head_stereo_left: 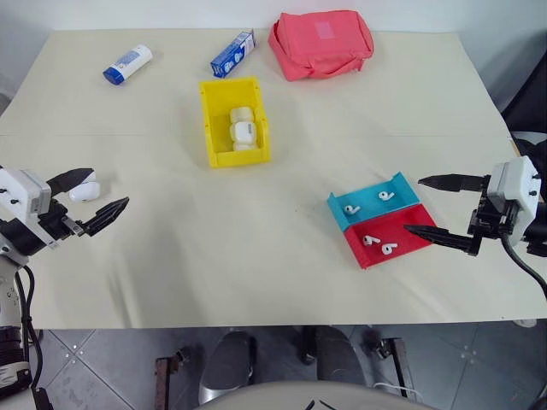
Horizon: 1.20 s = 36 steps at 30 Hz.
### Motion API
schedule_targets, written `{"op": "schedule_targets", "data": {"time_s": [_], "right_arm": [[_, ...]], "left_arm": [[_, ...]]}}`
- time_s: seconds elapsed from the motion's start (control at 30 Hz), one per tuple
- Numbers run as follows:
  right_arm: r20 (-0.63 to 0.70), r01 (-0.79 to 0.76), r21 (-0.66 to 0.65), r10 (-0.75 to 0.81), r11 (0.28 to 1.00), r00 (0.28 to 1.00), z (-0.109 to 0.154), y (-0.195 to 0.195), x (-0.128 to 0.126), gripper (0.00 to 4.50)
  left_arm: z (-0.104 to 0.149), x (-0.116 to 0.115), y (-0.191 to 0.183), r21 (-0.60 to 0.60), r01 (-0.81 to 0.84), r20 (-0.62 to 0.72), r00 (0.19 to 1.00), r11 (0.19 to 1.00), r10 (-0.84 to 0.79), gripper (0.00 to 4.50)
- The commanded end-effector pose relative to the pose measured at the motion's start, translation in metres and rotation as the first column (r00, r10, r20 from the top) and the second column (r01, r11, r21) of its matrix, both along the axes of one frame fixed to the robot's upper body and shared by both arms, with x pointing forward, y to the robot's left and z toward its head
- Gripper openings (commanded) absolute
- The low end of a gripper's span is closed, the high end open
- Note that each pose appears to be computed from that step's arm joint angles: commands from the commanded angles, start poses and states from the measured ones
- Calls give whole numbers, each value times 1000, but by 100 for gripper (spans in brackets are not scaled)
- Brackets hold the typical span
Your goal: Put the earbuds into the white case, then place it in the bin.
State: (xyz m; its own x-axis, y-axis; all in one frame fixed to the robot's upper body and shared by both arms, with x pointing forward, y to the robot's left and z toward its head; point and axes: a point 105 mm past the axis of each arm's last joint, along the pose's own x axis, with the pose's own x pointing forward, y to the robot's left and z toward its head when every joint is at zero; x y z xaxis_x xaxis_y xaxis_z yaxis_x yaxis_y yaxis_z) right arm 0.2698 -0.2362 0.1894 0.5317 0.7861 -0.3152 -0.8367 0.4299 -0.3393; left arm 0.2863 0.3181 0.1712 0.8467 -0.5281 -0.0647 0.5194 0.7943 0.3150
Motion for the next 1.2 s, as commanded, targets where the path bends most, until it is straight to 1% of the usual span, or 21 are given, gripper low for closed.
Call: {"op": "schedule_targets", "data": {"time_s": [0.03,0.1,0.2,0.33,0.47,0.53,0.67,0.77,0.87,0.97,1.07,1.13,1.2], "right_arm": [[33,-17,0,17,1000,999,7,2,1,450],[33,-18,1,18,1000,999,6,2,1,450],[30,-22,1,22,1000,999,6,3,2,450],[30,-33,2,33,999,999,7,3,5,450],[28,-55,4,54,999,998,9,5,9,450],[28,-64,2,64,998,998,10,5,11,450],[28,-76,1,76,997,997,12,6,15,450],[35,-91,-2,91,996,995,14,8,21,450],[36,-115,2,115,993,993,13,13,26,450],[34,-136,1,136,991,990,13,16,29,450],[36,-157,-2,157,988,987,15,20,31,450],[39,-176,-8,176,984,984,17,23,32,450],[42,-194,-10,194,981,980,18,25,32,450]], "left_arm": [[16,2,7,14,-43,82,996,999,42,448],[18,6,14,25,-114,90,990,993,111,448],[24,0,12,-22,-79,93,992,997,81,448],[27,-12,21,-23,-111,94,989,994,113,448],[20,-30,29,-20,-136,31,990,990,137,448],[13,-42,37,0,-153,-4,988,988,153,448],[6,-53,45,-2,-179,-56,982,984,178,448],[3,-61,52,-8,-198,-65,978,980,198,448],[4,-58,53,5,-242,-49,969,970,242,448],[8,-47,43,15,-260,-72,963,966,260,448],[12,-32,39,11,-323,-109,940,946,322,448],[13,-18,39,31,-410,-176,896,912,408,448],[8,-12,41,80,-494,-281,822,866,495,448]]}}
